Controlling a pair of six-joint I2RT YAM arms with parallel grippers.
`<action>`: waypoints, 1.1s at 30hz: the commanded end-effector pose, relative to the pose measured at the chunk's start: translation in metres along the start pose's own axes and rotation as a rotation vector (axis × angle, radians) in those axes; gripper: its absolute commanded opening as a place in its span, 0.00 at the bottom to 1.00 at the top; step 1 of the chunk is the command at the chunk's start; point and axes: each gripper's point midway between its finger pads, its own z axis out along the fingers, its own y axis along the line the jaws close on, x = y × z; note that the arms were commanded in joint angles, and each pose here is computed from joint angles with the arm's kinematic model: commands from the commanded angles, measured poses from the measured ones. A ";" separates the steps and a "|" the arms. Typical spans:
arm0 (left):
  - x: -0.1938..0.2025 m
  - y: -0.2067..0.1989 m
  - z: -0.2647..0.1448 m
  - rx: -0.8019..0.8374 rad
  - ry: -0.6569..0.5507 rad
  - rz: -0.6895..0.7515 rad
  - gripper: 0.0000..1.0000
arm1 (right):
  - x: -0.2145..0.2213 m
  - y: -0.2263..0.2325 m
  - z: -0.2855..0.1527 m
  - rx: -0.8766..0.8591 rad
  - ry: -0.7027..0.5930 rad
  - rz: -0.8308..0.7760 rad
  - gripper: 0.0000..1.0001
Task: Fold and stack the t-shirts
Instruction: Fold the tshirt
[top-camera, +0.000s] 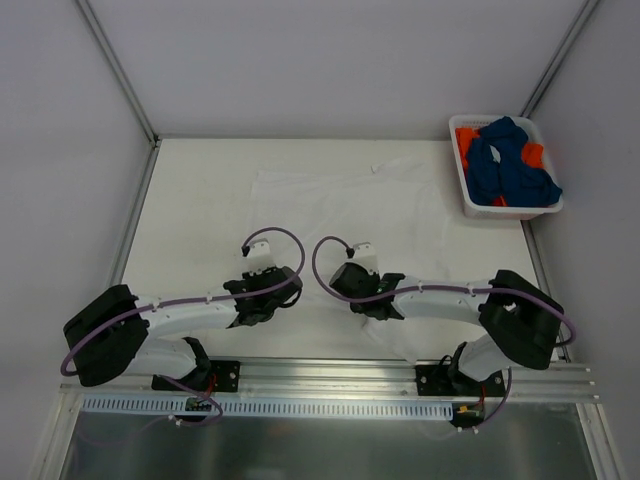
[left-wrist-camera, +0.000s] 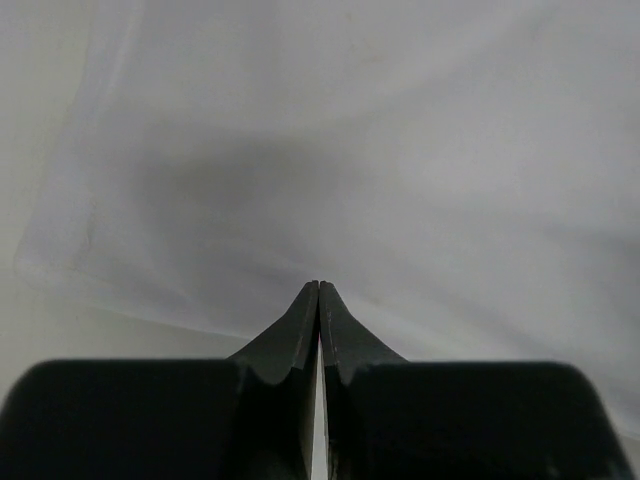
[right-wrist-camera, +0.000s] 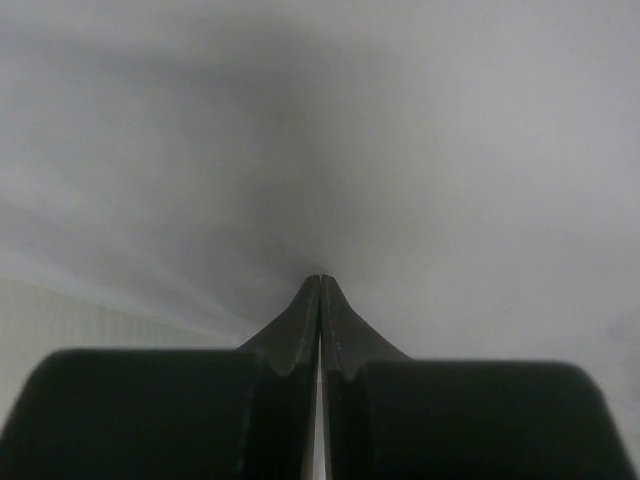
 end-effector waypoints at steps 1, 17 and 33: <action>0.001 0.007 0.002 -0.013 -0.028 -0.014 0.00 | 0.006 0.003 0.005 0.049 0.000 0.012 0.01; 0.056 0.033 -0.021 0.014 0.083 -0.057 0.00 | 0.067 0.028 -0.022 0.106 0.045 -0.105 0.01; 0.057 0.047 -0.063 -0.096 0.112 0.025 0.00 | 0.089 0.001 -0.051 0.199 0.017 -0.133 0.00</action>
